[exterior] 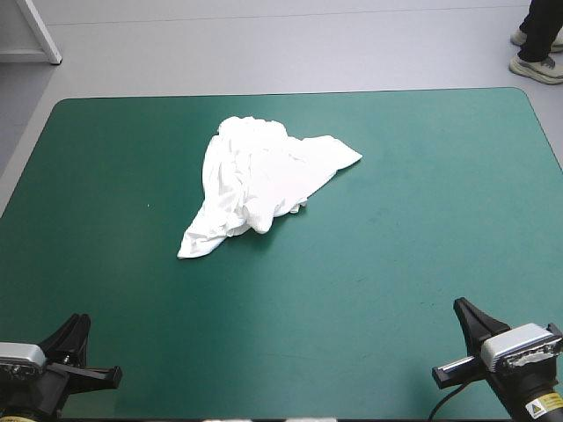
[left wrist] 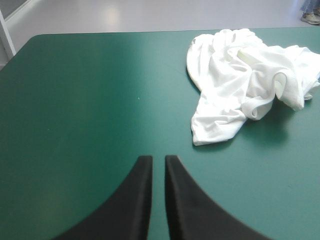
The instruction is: Fold the cloth
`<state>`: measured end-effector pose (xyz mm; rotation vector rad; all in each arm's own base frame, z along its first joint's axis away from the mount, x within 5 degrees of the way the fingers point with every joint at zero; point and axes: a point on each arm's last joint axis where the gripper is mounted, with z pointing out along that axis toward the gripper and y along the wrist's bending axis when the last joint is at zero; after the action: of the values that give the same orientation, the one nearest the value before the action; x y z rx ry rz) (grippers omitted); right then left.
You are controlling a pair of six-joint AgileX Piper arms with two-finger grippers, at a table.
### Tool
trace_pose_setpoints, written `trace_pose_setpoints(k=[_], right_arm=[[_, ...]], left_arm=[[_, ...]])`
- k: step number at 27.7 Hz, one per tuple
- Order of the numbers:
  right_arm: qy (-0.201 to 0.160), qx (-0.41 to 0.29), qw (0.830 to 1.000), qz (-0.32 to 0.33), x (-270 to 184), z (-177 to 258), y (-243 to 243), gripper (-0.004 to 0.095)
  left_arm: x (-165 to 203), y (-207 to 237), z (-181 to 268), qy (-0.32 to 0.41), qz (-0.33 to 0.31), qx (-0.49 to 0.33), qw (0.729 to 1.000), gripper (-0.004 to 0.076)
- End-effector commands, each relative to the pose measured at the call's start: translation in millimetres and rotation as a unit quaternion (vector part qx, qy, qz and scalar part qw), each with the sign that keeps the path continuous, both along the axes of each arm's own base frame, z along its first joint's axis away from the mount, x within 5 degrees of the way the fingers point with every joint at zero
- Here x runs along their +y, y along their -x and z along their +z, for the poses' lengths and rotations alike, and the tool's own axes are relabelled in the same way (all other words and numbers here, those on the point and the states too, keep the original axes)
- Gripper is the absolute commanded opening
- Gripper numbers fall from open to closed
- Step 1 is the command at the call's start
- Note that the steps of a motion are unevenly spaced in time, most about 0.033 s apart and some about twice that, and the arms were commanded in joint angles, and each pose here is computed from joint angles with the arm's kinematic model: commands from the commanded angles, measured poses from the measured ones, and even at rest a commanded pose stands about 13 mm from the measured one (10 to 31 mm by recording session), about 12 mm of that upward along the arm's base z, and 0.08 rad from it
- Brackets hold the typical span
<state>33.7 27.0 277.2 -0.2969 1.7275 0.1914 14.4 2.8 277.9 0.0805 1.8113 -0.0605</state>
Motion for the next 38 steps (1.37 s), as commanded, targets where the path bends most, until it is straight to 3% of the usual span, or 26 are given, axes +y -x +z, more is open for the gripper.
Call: trace_pose_setpoints(k=[1,5,7,12,18,27,33,38], right_arm=[[-0.015,-0.039,0.999,-0.016,-2.3,13.3,-1.3,-0.0017],[-0.016,-0.040,0.999,-0.016,-2.4,13.6,-1.4,-0.0005],[-0.016,-0.041,0.999,-0.017,-2.5,13.8,-1.4,0.0011],[-0.017,-0.041,0.999,-0.017,-2.5,13.8,-1.4,0.0081],[-0.017,-0.041,0.999,-0.017,-2.5,13.8,-1.4,0.0137],[-0.020,-0.040,0.999,-0.017,-2.4,13.8,-1.4,0.0162],[-0.023,-0.041,0.999,-0.018,-2.4,14.0,-1.4,0.0199],[-0.026,-0.040,0.999,-0.018,-2.3,14.1,-1.4,0.0199]], left_arm=[[-4.3,-8.8,12.9,0.036,-0.011,-0.025,0.999,0.0196],[-8.7,-24.2,15.2,0.106,-0.006,0.000,0.994,0.0409],[-10.9,-34.7,15.2,0.148,0.006,0.033,0.988,0.0459],[-22.9,-72.8,20.3,0.169,-0.007,0.120,0.978,0.0465],[-38.7,-130.4,41.6,0.088,-0.065,0.206,0.972,0.0465],[-57.4,-224.9,35.2,-0.011,-0.136,0.383,0.914,0.0465],[-63.3,-279.0,-0.3,-0.032,-0.138,0.395,0.908,0.0465],[-69.2,-297.3,-29.5,-0.026,-0.155,0.414,0.897,0.0464]])
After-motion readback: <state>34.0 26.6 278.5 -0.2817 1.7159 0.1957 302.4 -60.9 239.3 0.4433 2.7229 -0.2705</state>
